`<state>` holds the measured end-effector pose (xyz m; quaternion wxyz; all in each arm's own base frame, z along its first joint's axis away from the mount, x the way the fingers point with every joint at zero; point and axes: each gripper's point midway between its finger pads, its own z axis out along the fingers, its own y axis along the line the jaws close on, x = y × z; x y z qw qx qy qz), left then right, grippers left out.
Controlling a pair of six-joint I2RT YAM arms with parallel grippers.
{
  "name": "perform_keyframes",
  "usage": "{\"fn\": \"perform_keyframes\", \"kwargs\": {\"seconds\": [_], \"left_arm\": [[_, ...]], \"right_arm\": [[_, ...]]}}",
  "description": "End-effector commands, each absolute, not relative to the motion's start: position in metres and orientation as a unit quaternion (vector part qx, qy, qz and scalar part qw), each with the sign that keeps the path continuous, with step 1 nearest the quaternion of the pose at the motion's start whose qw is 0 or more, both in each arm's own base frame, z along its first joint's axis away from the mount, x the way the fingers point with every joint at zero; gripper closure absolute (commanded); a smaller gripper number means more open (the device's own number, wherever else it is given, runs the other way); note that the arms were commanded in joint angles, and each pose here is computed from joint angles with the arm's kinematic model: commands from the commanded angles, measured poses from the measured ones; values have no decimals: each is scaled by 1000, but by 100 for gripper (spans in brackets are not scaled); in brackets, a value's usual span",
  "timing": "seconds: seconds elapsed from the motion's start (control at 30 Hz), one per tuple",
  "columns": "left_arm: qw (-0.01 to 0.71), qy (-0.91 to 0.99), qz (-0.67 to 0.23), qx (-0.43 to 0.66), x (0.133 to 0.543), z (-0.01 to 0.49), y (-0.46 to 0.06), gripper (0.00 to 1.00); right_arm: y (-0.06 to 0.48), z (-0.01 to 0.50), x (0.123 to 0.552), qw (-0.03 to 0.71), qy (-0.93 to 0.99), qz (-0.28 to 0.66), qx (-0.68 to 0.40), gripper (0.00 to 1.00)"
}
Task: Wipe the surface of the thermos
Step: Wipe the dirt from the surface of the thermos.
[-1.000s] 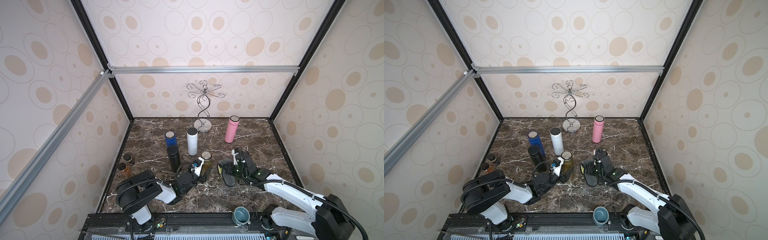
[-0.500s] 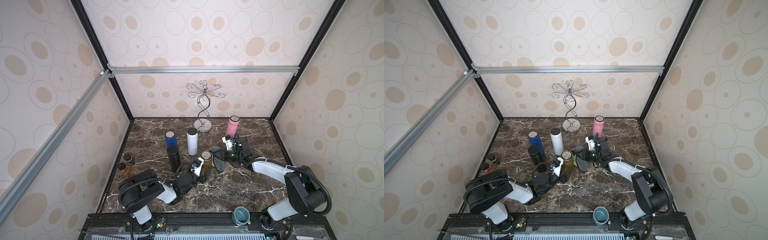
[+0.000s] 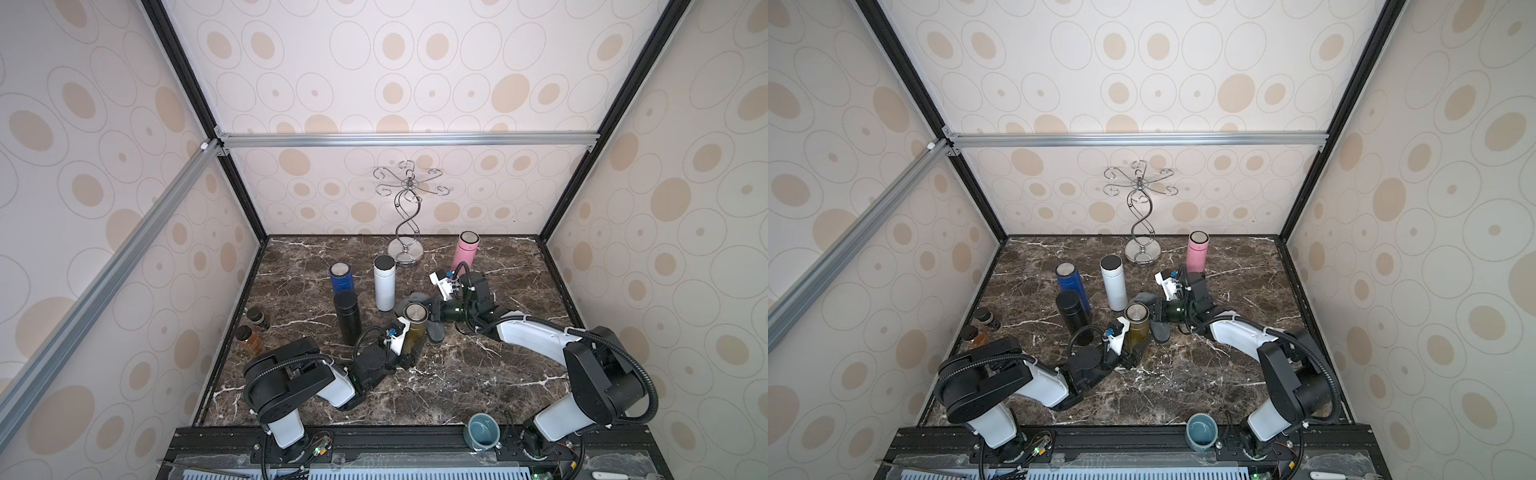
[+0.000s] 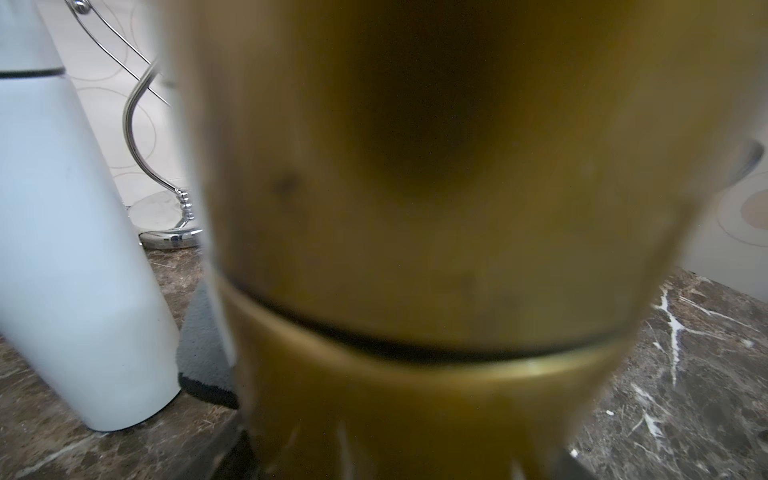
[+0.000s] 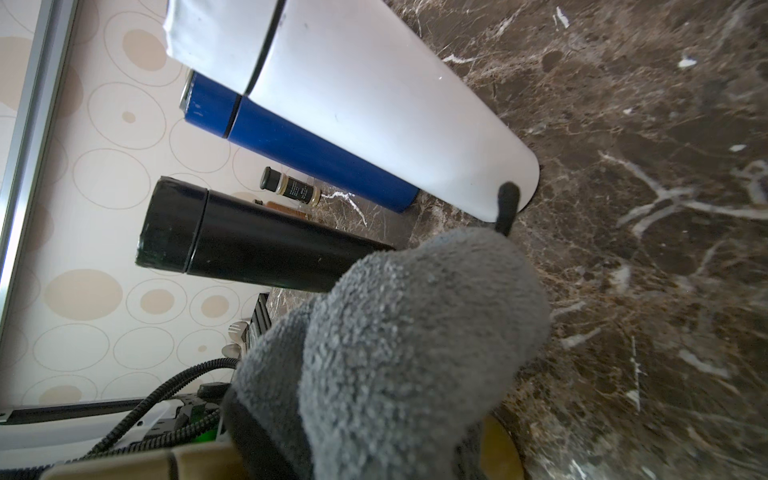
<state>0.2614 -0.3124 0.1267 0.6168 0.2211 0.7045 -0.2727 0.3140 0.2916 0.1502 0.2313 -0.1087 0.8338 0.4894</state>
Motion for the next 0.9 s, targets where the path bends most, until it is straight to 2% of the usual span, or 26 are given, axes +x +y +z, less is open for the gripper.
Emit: {"fn": "perform_keyframes", "kwargs": {"seconds": [0.0,0.4,0.57,0.67,0.73,0.77,0.87], "left_arm": [[610,716,-261,216,264,120,-311,24],[609,720,-254,213,269,116,-313,22],[606,724,-251,215,270,114,-315,26],[607,723,-249,215,270,114,-314,38],[609,722,-249,215,270,116,-314,54],[610,721,-250,215,270,118,-314,59],[611,717,-256,216,268,122,-314,63]], "right_arm": [[304,158,297,221,822,505,-144,100],[308,164,279,227,822,493,-174,100],[309,170,276,234,819,489,-187,100],[312,175,274,241,816,488,-194,100],[312,176,273,242,816,486,-197,100],[312,176,274,244,817,484,-197,100],[311,174,275,247,820,478,-195,100]]}}
